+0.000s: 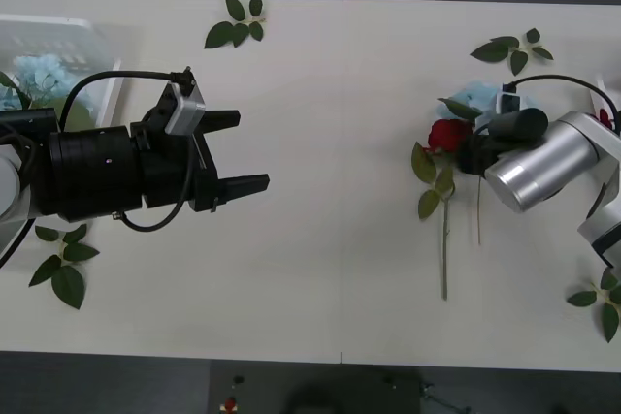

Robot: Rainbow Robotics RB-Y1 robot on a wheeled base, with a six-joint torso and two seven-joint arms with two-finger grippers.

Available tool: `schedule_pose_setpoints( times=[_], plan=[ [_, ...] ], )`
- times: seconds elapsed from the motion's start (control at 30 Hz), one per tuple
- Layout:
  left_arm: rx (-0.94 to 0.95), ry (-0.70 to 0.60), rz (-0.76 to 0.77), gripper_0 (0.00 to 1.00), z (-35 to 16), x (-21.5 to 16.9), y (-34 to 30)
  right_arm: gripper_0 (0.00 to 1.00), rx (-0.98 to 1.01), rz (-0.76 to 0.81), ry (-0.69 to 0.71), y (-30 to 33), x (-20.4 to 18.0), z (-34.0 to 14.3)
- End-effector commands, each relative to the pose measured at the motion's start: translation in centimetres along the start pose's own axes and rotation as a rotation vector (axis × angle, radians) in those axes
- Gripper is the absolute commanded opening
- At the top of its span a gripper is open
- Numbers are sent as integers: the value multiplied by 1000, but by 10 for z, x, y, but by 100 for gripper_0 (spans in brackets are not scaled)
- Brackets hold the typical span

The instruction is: Put the red flowers into the right box and the blue flowers into the left box

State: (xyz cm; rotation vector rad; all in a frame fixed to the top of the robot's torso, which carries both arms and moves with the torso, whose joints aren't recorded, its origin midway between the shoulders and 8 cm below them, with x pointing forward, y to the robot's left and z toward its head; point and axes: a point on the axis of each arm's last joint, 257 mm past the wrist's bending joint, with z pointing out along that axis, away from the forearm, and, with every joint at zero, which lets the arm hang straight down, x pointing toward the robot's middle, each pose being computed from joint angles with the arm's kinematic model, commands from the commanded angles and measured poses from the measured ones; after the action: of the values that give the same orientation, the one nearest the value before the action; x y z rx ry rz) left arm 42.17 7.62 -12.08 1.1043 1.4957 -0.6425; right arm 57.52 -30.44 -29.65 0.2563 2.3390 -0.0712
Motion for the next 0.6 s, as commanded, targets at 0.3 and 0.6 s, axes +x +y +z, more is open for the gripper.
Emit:
schedule_pose_setpoints(
  times=[0.3, 0.6],
  plan=[
    [2, -38, 68, 100, -1, -19, -3, 0, -137, 68, -97, -8, -96, -69],
    [2, -38, 68, 100, -1, -19, -3, 0, -419, -24, -135, 71, -116, -146]
  ],
)
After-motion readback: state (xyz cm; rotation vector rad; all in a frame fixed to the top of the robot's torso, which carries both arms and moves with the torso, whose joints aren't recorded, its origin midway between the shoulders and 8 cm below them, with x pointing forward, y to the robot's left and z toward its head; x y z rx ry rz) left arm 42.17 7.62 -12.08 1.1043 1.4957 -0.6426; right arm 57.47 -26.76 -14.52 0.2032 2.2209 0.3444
